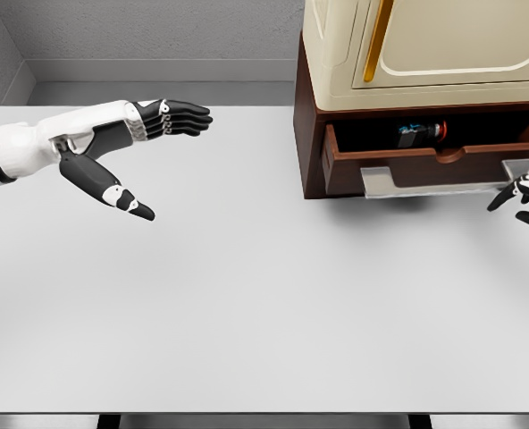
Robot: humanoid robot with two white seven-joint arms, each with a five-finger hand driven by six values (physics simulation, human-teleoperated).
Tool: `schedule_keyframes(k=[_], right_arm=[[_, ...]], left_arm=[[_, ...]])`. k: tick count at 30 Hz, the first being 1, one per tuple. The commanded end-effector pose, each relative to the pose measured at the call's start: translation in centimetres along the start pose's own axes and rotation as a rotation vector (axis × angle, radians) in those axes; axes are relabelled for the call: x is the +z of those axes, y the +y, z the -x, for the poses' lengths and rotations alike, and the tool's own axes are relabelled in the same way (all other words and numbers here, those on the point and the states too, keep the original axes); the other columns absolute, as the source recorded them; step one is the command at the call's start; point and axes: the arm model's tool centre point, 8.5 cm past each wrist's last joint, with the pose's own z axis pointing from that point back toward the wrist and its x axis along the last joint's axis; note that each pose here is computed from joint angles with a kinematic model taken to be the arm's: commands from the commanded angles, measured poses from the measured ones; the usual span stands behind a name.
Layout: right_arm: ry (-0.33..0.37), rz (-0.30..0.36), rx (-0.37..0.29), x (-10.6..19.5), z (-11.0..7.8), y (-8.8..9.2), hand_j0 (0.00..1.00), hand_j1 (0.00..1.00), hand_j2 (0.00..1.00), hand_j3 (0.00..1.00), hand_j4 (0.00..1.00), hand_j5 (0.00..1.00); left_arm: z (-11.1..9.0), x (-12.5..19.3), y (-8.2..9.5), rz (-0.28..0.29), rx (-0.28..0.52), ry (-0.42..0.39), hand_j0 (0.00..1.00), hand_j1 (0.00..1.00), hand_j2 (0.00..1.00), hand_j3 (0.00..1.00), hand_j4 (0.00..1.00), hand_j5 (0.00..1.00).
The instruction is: Put the switch into the drawer with left arm, and close the drawer with right arm
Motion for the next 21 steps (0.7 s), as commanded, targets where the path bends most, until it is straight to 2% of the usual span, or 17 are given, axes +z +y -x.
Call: schedule_keyframes(k=[1, 8, 21], right_arm=[[-0.002, -0.025, 0.008, -0.2, 0.0, 0.4, 0.57, 0.57, 0.57, 0.57, 0.57, 0.57], [-0.009, -0.027, -0.006, -1.7, 1.0, 0.1, 0.57, 0.57, 0.57, 0.57, 0.57, 0.57], [-0.003, -0.030, -0.012, -2.7, 2.0, -0.2, 0.57, 0.57, 0.57, 0.57, 0.57, 0.57]], left_arm=[[0.0, 0.0, 0.1, -0.004, 0.005, -0.002, 1.00, 1.00, 1.00, 1.00, 1.00, 1.00], [-0.1, 0.1, 0.1, -0.004, 0.004, -0.003, 1.00, 1.00, 1.00, 1.00, 1.00, 1.00], [0.0, 0.0, 0.1, -0.004, 0.005, -0.002, 1.00, 1.00, 1.00, 1.00, 1.00, 1.00]])
